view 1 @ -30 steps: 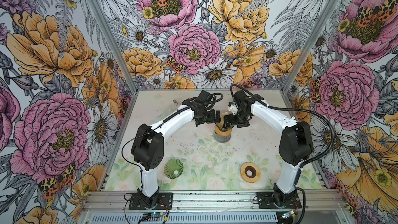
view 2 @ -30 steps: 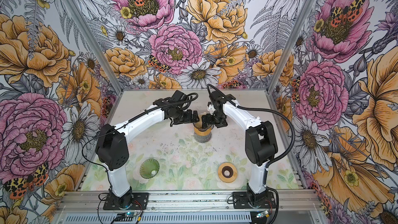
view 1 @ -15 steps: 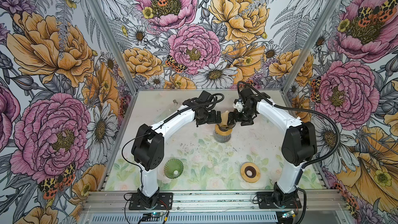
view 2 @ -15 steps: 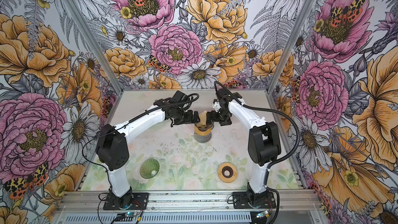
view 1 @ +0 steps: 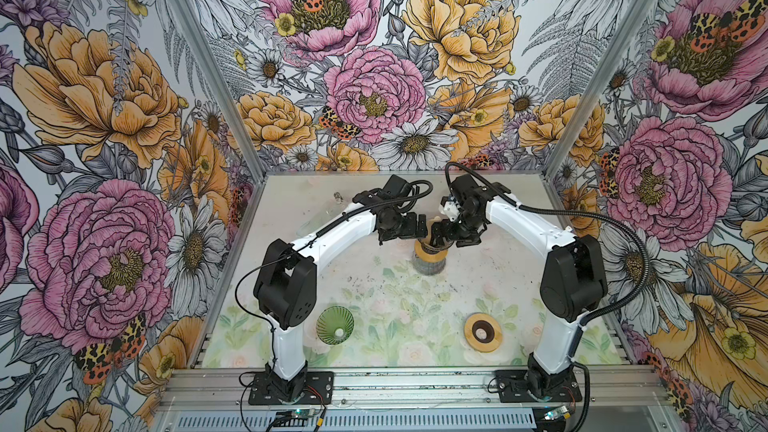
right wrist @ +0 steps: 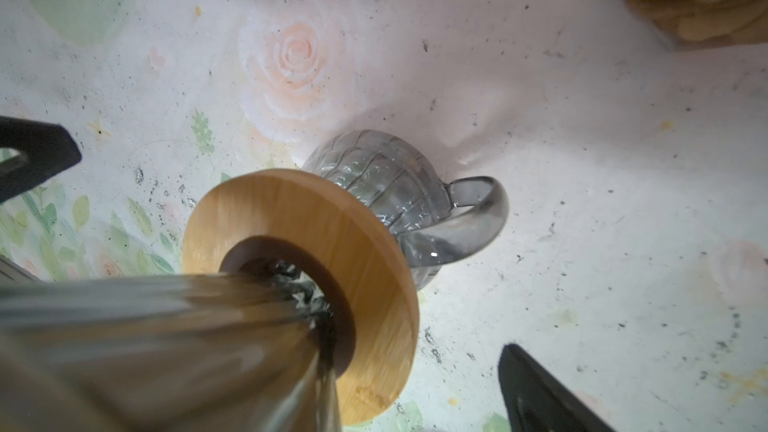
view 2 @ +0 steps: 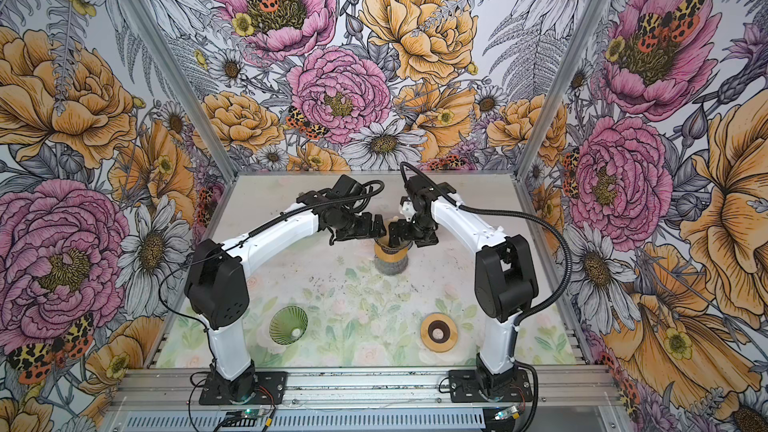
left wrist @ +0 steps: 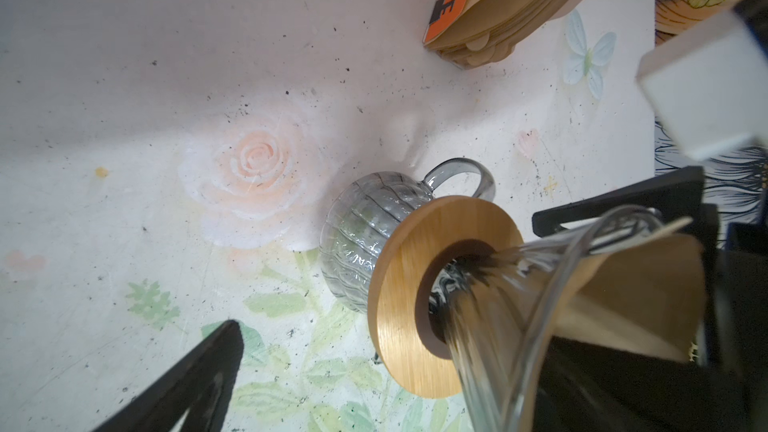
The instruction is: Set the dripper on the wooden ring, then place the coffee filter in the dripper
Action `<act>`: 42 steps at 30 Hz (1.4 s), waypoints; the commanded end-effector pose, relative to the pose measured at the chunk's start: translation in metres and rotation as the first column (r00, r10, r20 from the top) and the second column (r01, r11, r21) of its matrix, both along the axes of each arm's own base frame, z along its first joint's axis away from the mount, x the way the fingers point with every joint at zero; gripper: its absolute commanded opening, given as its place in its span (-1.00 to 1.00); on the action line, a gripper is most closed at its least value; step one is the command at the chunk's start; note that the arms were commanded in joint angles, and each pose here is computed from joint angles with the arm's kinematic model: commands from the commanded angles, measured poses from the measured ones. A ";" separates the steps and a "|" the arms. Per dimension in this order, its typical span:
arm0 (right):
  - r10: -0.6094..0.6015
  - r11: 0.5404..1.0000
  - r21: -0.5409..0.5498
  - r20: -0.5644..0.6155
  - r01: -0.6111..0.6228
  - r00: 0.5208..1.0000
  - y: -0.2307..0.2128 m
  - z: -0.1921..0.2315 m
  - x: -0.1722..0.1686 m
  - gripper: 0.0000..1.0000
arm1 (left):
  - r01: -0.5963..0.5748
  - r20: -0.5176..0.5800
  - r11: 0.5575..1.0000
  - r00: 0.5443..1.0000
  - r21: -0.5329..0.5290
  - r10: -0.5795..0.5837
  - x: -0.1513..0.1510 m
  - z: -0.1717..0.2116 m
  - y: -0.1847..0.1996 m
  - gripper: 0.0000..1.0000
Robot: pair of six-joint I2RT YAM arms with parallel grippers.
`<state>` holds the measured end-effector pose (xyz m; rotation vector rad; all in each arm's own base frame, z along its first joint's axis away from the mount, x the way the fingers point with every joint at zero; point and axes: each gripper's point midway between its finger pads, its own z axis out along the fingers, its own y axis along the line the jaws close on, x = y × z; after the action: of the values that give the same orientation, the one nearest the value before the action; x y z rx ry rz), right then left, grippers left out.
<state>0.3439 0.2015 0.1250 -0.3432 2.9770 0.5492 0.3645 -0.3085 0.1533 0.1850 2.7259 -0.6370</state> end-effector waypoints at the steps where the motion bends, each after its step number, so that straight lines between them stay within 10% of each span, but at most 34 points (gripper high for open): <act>1: -0.008 1.000 0.002 0.005 0.008 1.000 0.002 -0.005 0.005 0.88 | 0.013 0.029 1.000 0.999 -0.001 -0.012 0.001 0.005 -0.002 0.98; 42: -0.038 0.999 -0.036 0.004 0.038 0.999 -0.017 -0.011 0.010 0.88 | -0.022 0.000 1.000 1.000 0.006 0.022 0.003 -0.010 0.013 0.98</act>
<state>0.3545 0.1853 0.1210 -0.2812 2.9757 0.5164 0.3618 -0.2995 0.1367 0.1652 2.7599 -0.6142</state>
